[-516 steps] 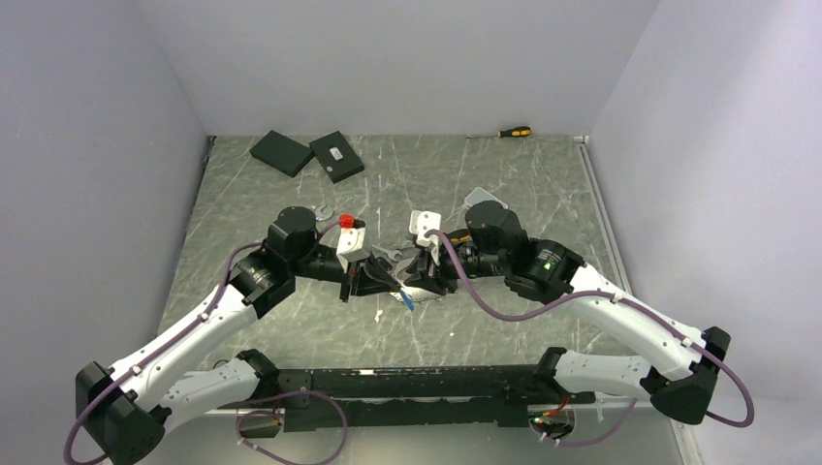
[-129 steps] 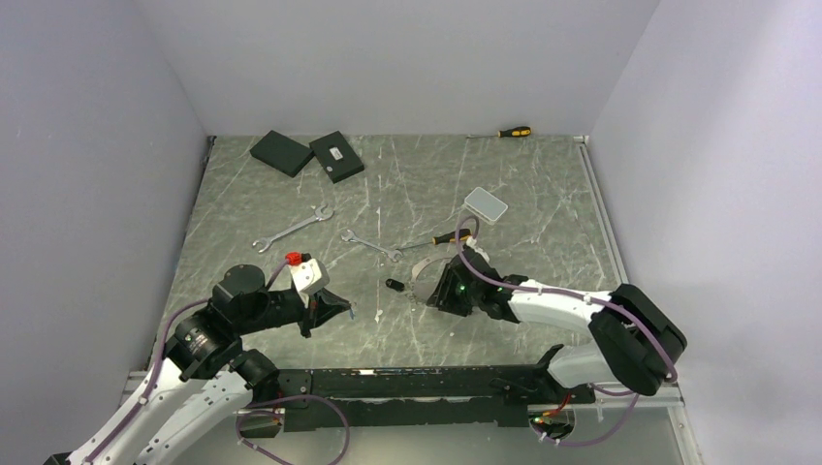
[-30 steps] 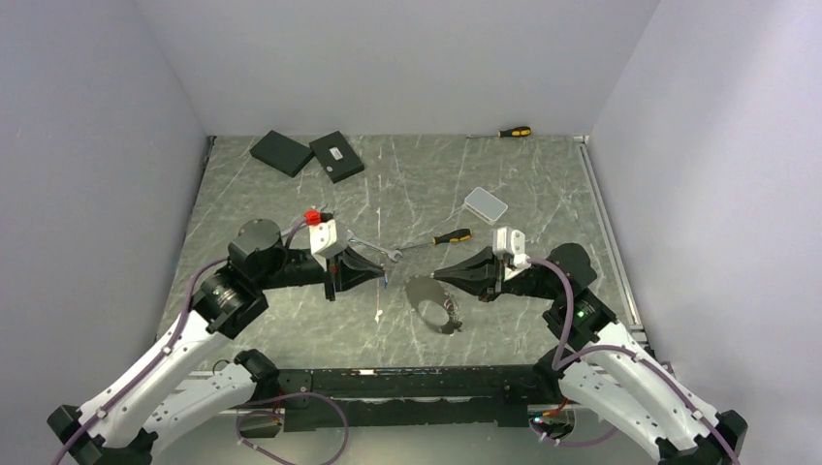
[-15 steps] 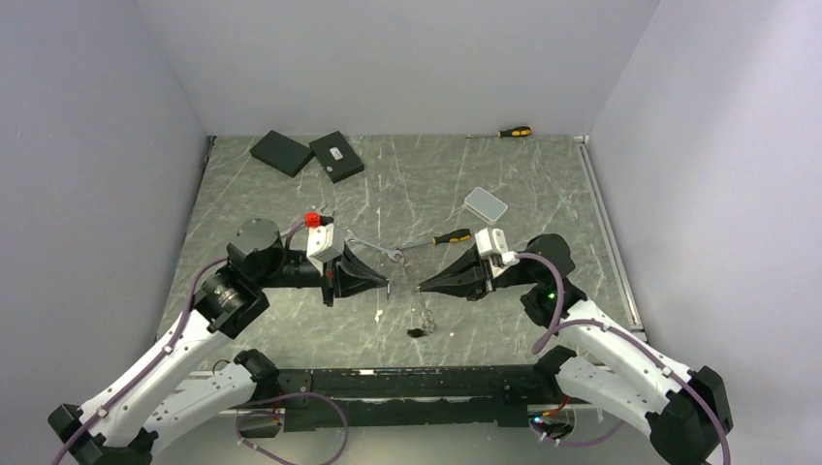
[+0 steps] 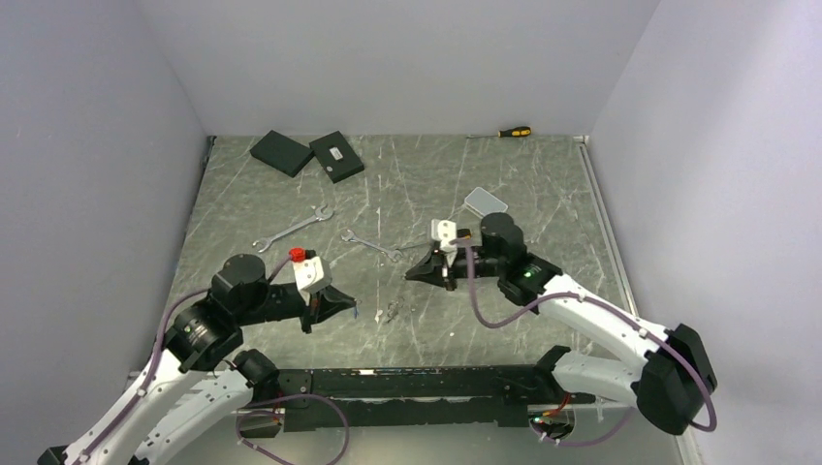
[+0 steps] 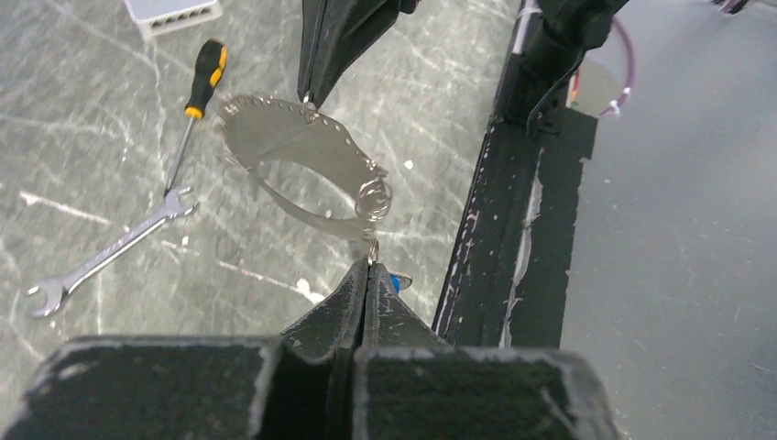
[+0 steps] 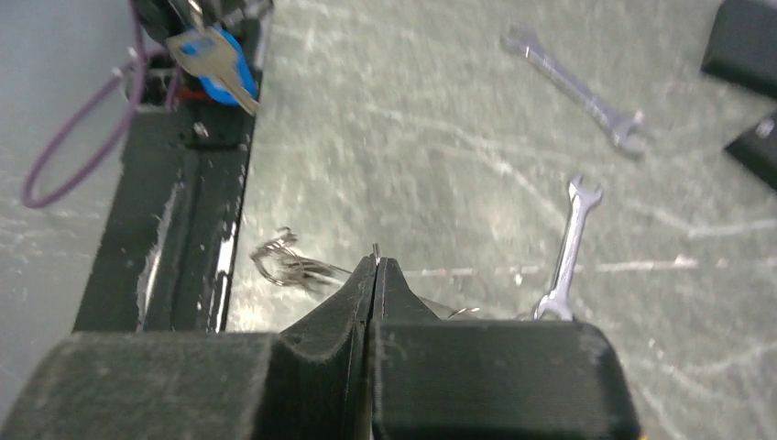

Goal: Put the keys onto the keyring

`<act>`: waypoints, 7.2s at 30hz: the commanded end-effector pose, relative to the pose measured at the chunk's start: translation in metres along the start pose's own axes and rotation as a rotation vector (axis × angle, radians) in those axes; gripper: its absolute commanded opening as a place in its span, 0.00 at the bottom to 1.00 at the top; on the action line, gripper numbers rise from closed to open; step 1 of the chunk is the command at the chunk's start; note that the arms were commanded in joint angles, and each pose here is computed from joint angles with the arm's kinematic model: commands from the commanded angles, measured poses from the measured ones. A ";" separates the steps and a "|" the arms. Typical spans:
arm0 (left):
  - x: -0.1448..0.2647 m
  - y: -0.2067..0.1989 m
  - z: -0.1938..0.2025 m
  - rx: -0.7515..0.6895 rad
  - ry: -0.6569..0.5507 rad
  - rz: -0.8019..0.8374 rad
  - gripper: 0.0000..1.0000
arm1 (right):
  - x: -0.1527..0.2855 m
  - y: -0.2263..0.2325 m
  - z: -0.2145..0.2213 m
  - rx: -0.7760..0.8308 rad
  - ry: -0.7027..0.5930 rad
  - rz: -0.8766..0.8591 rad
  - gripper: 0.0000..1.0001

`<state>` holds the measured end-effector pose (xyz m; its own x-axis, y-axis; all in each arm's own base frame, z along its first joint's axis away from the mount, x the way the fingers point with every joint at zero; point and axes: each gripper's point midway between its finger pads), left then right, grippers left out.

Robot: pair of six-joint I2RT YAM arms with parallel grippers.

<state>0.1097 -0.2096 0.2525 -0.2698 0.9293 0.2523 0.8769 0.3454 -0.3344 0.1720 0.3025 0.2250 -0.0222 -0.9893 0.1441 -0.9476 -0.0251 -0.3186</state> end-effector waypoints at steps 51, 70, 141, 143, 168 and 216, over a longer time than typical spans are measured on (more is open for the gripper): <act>0.016 0.028 0.019 -0.048 -0.081 -0.168 0.00 | -0.057 0.064 0.130 -0.150 0.474 -0.031 0.64; 0.017 0.035 0.019 -0.048 -0.089 -0.198 0.00 | -0.093 0.030 0.137 -0.108 0.450 0.016 0.49; 0.021 0.034 0.019 -0.065 -0.101 -0.196 0.00 | -0.121 0.020 0.179 0.025 0.592 -0.174 0.51; 0.020 0.035 0.019 -0.066 -0.100 -0.197 0.00 | -0.121 0.020 0.180 0.042 0.594 -0.164 0.47; 0.021 0.036 0.019 -0.063 -0.104 -0.204 0.00 | -0.115 0.030 0.191 0.123 0.660 -0.197 0.00; 0.008 -0.049 -0.077 -0.188 -0.137 0.246 0.00 | 0.001 0.023 -0.113 0.147 -0.542 0.061 0.00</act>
<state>0.1084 -0.2222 0.3153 -0.1780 0.9763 0.1232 0.9513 0.2027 -0.2324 0.1378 0.3311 0.2825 -0.0194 -0.9712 -0.2374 -0.9308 0.1042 -0.3503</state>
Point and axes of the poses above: each gripper's point midway between its finger pads, its own x axis back along the fingers, its own y axis along the line the jaws close on, z = x × y, and after that the axes turned 15 degrees about x, right-handed
